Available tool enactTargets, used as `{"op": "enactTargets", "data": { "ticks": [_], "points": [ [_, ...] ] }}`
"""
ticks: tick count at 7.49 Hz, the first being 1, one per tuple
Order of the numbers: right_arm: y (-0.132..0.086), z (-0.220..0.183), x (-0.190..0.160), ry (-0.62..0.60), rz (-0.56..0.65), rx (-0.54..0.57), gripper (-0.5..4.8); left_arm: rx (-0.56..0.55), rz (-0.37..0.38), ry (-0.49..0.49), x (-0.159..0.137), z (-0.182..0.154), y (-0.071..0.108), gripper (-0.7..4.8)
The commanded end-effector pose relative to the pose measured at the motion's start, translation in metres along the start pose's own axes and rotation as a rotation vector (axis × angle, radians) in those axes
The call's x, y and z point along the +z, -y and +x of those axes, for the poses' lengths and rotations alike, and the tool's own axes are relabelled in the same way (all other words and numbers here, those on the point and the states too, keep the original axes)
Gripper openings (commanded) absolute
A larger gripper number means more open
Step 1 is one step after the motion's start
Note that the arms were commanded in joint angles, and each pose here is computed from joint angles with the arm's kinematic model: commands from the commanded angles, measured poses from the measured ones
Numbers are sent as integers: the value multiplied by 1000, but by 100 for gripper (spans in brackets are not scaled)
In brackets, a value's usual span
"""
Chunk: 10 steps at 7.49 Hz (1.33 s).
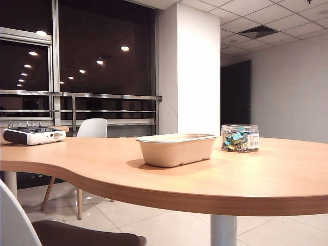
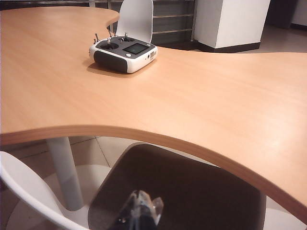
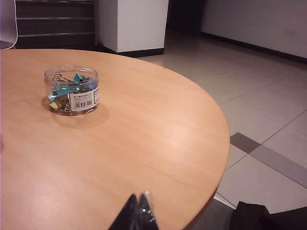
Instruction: Pick up the box filled with clips, pour some clips from it into the rectangular paper box, and then put the clip box back on the table.
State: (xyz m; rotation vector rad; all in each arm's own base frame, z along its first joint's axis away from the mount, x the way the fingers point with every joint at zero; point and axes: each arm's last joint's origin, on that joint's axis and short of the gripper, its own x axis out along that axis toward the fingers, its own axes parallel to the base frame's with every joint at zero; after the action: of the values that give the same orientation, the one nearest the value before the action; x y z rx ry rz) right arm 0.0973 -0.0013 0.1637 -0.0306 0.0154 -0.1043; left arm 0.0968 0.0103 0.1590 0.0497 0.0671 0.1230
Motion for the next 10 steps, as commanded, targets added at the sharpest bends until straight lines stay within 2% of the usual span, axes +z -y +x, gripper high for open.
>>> {"op": "enactTargets", "data": {
  "ticks": [1,3,4,5,6,8,9,10],
  "points": [
    [0,0,1,14,5,2,26,3,0,14,1,0,0,-6],
    [0,0,2,22,6,2,17,3,-1,14,1,0,0,-6],
    [0,0,6,56,11,2,5,4,-30,30,3,0,0,-6],
    [5,-20,72,239,90,-10,-1,-3,-235,200,67,-19,-4,-6],
    [7,-20,120,287,101,-41,-1,-50,-252,192,120,-13,-6,-6],
    [6,2,175,320,108,-54,-1,-154,-244,132,168,14,-4,-6],
    [1,51,232,273,109,-45,-1,-354,-238,72,207,55,1,-6],
    [-3,81,253,250,103,-14,-1,-450,-235,41,218,73,5,-6]
  ]
}}
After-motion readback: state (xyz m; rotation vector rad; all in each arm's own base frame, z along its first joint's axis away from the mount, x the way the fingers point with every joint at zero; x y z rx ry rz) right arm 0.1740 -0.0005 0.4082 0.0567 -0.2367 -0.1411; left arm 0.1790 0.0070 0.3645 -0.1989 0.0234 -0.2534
